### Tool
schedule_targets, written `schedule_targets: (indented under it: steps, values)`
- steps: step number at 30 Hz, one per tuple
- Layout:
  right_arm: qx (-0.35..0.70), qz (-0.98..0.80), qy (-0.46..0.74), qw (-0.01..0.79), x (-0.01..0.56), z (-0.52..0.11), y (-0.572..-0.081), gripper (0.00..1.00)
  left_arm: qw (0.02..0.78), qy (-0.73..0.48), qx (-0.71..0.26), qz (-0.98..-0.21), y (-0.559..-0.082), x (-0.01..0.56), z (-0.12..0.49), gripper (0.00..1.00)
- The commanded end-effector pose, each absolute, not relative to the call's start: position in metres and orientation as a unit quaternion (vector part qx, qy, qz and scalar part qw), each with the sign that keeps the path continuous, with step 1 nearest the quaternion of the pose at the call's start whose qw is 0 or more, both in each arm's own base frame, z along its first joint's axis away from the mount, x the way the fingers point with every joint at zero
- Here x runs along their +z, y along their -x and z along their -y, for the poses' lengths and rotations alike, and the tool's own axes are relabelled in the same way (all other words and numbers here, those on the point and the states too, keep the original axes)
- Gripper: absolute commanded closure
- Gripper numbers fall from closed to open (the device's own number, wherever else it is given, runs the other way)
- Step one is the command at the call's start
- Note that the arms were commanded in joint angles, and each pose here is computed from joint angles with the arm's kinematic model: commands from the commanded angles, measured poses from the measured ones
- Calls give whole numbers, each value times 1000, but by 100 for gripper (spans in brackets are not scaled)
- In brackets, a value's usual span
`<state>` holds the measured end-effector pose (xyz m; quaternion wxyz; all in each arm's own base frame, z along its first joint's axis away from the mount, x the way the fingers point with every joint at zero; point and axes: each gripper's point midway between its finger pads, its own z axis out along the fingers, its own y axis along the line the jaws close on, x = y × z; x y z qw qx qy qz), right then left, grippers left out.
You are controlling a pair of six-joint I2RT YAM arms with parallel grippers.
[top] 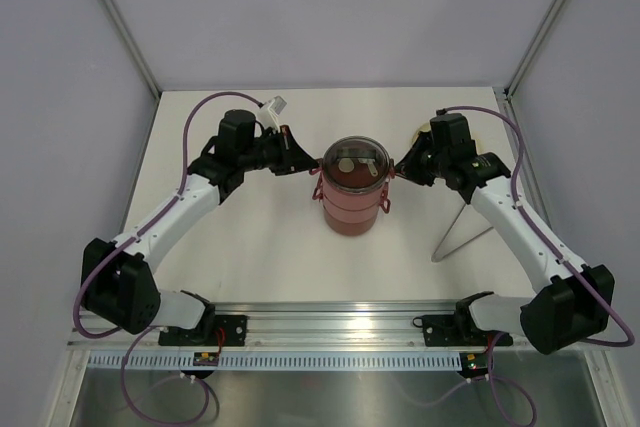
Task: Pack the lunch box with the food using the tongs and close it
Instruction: Close the fastener on the packing box.
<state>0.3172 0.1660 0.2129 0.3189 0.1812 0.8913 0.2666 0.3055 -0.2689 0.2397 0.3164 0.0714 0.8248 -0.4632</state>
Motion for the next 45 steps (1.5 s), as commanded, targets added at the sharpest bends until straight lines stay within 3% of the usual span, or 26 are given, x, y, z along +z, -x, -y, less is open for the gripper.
schedule_targets:
  steps: [1,26,40,45]
  values:
    - [296,-884,-159,326,224,-188,-322,86,297,-88,-482,-820,-298,233,282,100]
    - [204,-898,-161,354,225,-149,-303,86,362,-100,-425,-824,-305,268,258,100]
    - [216,-904,-138,342,222,-152,-292,89,357,-100,-428,-824,-315,266,260,100]
    - [178,-894,-155,380,238,-130,-289,88,362,-96,-425,-824,-317,269,255,100]
